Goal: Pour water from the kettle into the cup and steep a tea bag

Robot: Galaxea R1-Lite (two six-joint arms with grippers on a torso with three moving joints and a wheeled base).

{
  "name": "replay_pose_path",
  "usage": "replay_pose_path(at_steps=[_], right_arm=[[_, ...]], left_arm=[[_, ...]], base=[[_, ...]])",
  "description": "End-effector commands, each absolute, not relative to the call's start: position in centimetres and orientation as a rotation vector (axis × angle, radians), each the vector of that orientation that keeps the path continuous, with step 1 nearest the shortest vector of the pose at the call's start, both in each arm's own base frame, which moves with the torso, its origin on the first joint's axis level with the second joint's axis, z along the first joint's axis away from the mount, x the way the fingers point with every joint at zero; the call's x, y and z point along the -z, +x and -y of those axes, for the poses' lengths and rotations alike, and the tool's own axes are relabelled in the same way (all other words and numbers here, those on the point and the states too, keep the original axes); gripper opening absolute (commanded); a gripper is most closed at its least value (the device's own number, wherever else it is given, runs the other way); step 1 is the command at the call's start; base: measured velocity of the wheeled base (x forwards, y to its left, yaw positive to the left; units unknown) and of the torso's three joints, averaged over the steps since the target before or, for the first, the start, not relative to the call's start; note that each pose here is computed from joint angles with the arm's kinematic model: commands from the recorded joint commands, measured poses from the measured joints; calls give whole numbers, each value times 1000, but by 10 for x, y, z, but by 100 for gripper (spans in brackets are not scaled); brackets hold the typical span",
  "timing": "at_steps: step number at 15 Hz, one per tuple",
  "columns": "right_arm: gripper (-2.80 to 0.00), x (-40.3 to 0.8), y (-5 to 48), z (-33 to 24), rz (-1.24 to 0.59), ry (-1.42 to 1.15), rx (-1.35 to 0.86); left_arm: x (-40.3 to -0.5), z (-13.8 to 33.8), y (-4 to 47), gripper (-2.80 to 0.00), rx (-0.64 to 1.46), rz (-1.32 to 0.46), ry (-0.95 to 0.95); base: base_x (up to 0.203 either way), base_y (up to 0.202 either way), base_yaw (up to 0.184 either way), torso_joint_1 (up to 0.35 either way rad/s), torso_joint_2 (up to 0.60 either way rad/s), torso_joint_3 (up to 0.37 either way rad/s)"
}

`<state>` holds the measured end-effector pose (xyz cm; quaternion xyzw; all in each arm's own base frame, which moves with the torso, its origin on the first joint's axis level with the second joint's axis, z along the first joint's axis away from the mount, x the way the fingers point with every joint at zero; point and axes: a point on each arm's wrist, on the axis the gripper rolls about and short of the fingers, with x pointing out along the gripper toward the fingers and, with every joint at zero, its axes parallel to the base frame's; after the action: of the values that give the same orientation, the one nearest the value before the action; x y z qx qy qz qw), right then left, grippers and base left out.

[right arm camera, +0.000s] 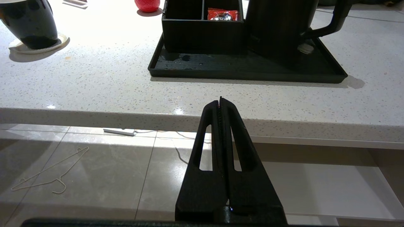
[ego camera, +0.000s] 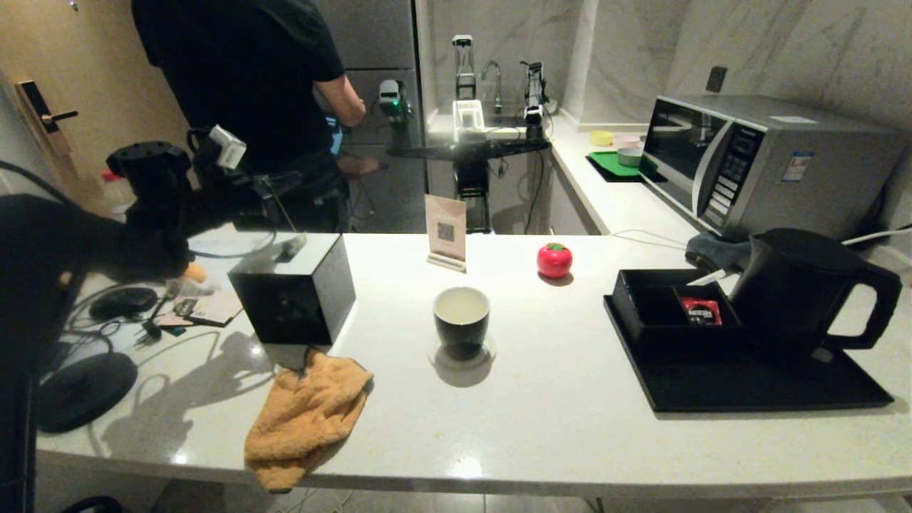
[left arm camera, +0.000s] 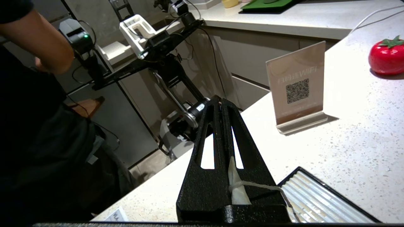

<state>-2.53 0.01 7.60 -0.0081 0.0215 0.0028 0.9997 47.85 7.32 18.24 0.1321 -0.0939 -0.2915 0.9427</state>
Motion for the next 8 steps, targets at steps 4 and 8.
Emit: replay_pose_path(at_steps=[4, 8], right_arm=[[-280, -76, -25, 0, -44, -17, -7], [-280, -76, -25, 0, -44, -17, -7]], left_arm=[[-194, -90, 471, -280, 559, 213, 287], [-196, -97, 469, -280, 550, 210, 269]], base=[[0, 0, 0, 0, 0, 0], [0, 0, 0, 0, 0, 0]])
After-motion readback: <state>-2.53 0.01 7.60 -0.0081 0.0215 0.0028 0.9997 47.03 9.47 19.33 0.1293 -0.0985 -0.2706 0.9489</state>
